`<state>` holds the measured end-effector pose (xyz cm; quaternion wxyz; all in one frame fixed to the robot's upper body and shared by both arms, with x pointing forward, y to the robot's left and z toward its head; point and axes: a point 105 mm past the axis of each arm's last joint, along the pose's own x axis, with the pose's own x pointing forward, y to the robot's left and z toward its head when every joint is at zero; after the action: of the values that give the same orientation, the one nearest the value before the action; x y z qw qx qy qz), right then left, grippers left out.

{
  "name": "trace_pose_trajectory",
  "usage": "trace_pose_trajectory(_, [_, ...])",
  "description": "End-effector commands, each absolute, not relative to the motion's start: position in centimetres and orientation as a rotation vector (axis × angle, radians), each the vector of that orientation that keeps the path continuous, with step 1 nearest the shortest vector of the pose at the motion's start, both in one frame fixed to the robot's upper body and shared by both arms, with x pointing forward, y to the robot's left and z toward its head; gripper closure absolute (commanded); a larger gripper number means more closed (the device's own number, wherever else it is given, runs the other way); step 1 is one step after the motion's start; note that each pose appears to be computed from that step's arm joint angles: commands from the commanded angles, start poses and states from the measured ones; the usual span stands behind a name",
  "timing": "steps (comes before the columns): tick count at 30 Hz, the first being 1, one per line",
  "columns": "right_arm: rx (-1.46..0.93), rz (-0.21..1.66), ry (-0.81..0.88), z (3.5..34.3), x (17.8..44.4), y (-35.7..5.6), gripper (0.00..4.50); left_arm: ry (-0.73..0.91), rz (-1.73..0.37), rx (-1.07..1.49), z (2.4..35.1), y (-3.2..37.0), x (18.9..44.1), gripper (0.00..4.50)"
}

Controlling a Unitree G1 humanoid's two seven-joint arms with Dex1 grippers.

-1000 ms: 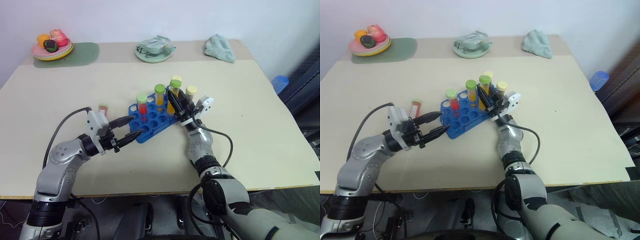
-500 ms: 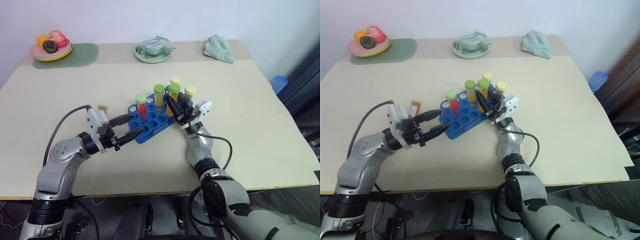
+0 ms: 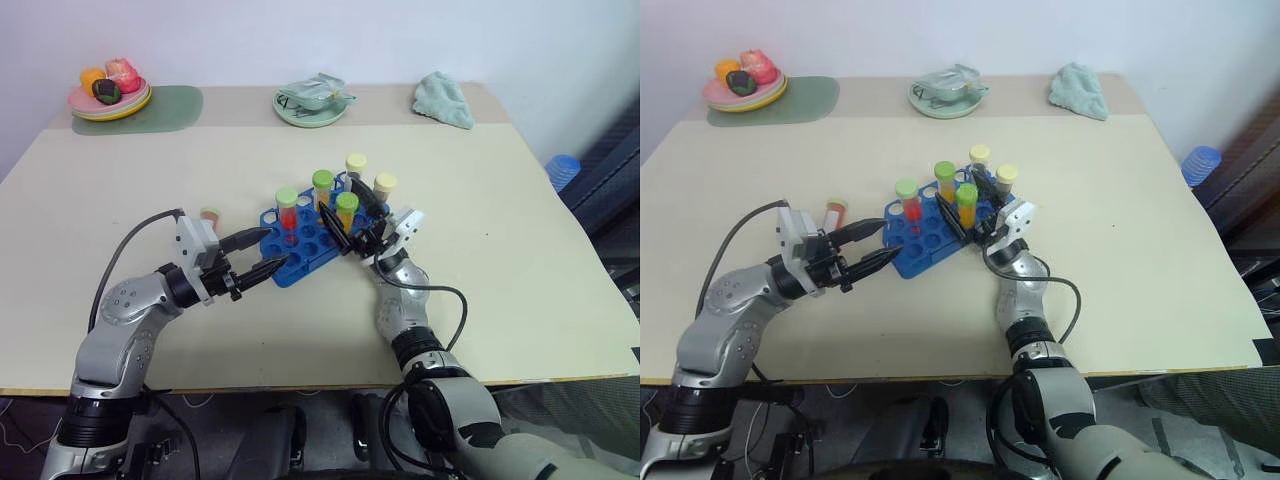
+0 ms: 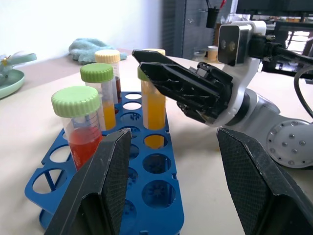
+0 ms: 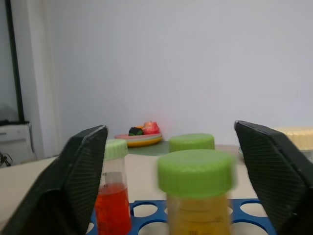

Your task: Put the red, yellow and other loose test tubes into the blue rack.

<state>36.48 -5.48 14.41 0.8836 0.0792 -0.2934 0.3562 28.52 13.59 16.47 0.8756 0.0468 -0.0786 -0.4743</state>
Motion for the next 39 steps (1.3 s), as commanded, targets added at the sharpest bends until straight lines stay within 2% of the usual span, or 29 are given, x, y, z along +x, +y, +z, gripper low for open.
trace_pose_trajectory(1, [0.09,0.688,-0.624,14.8,36.5,-6.9,0.56,-0.202,-0.973,0.104,17.2,13.5,28.7,1.65])
trace_pose_trajectory(4, [0.003,0.675,-0.663,16.5,36.2,-7.4,0.56,-0.222,-0.904,0.099,17.5,13.9,29.3,1.65])
trace_pose_trajectory(10, [-0.129,0.737,-0.62,18.3,34.6,-8.5,0.56,-0.22,-0.776,0.063,18.1,15.3,30.8,1.65])
trace_pose_trajectory(13, [-0.185,0.818,-0.532,18.5,33.1,-9.5,0.56,-0.131,-0.645,0.055,18.0,16.7,32.3,1.65])
trace_pose_trajectory(15, [-0.233,0.88,-0.45,19.0,31.8,-10.8,0.56,-0.072,-0.653,-0.032,18.6,17.1,32.9,1.65])
trace_pose_trajectory(17, [-0.25,0.925,-0.393,20.1,30.8,-11.8,0.56,-0.13,-0.612,-0.065,20.3,17.9,33.7,1.65])
trace_pose_trajectory(19, [-0.293,0.957,-0.361,21.0,30.1,-12.5,0.56,-0.142,-0.453,-0.041,21.1,19.5,35.1,1.65])
trace_pose_trajectory(23, [-0.353,1.055,-0.299,22.7,28.9,-13.2,0.56,-0.012,-0.166,-0.063,21.5,21.7,37.4,1.65])
trace_pose_trajectory(25, [-0.364,1.076,-0.286,23.9,28.7,-13.4,0.56,0.129,-0.045,-0.072,20.9,22.4,37.9,1.65])
trace_pose_trajectory(32, [-0.392,1.12,-0.278,25.8,28.6,-13.1,0.56,0.466,0.056,-0.186,20.8,22.1,39.0,1.65])
trace_pose_trajectory(39, [-0.402,1.127,-0.259,25.6,28.5,-13.1,0.56,0.59,0.14,-0.167,20.2,22.4,39.5,1.65])
